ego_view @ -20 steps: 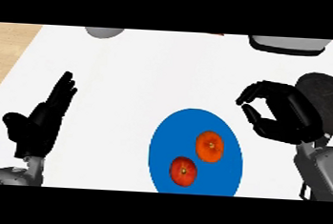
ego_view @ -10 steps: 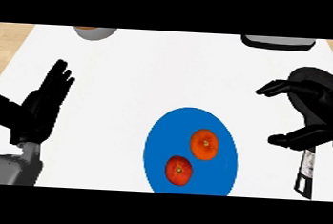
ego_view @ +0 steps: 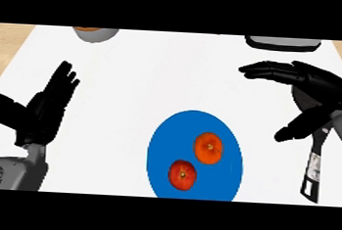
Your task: Pick the squash from the plate and place it in the pan
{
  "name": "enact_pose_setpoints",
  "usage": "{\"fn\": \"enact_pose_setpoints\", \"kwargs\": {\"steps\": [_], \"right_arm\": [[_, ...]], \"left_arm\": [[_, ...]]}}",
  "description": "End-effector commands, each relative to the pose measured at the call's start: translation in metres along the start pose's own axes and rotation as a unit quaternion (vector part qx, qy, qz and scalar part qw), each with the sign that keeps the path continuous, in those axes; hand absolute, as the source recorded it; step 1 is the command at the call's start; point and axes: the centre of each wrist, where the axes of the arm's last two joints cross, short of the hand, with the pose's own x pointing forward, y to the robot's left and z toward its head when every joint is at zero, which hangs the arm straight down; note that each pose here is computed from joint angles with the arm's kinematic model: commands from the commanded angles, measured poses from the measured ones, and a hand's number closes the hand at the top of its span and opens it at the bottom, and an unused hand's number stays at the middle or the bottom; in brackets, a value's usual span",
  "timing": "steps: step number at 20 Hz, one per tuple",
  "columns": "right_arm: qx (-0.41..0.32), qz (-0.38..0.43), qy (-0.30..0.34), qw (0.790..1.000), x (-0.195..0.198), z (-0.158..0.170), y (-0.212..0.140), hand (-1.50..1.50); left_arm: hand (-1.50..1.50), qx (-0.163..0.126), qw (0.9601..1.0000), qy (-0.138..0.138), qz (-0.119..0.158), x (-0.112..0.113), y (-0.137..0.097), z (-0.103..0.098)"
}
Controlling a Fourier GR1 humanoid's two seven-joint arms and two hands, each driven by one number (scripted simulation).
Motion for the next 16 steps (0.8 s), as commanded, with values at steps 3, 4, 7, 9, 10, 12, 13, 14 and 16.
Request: {"fn": "enact_pose_setpoints", "kwargs": {"steps": [3, 4, 7, 9, 10, 12, 13, 14, 16], "right_arm": [[0.093, 0.102, 0.019, 0.99, 0.031, -0.067, 0.014, -1.5], [0.098, 0.118, 0.027, 0.988, 0.026, -0.081, 0.019, -1.5], [0.172, 0.136, 0.048, 0.975, 0.04, -0.075, 0.017, -1.5], [0.226, 0.168, 0.072, 0.957, 0.035, -0.085, 0.028, -1.5], [0.267, 0.161, 0.087, 0.946, 0.032, -0.07, 0.037, -1.5], [0.294, 0.177, 0.101, 0.934, 0.039, -0.081, 0.034, -1.5], [0.308, 0.188, 0.097, 0.927, 0.045, -0.093, 0.053, -1.5], [0.318, 0.181, 0.1, 0.925, 0.043, -0.085, 0.039, -1.5], [0.326, 0.189, 0.087, 0.922, 0.055, -0.064, 0.065, -1.5]], "left_arm": [[0.0, 0.006, 1.0, 0.001, -0.003, 0.001, 0.006, -0.004], [0.0, -0.008, 1.0, -0.003, -0.003, 0.0, 0.004, -0.001], [0.0, 0.011, 0.9999, -0.002, -0.004, 0.005, 0.011, 0.0], [0.0, 0.006, 1.0, -0.002, -0.002, 0.002, -0.003, -0.002], [0.0, 0.009, 1.0, 0.001, -0.004, 0.0, 0.008, -0.003], [0.0, 0.002, 1.0, 0.003, 0.003, -0.002, -0.002, -0.005], [0.0, 0.003, 0.9999, 0.004, -0.009, 0.004, 0.014, -0.002], [0.0, -0.001, 1.0, -0.002, 0.0, 0.02, -0.001, 0.001], [0.0, 0.02, 0.9998, -0.004, 0.001, -0.002, -0.007, 0.015]]}}
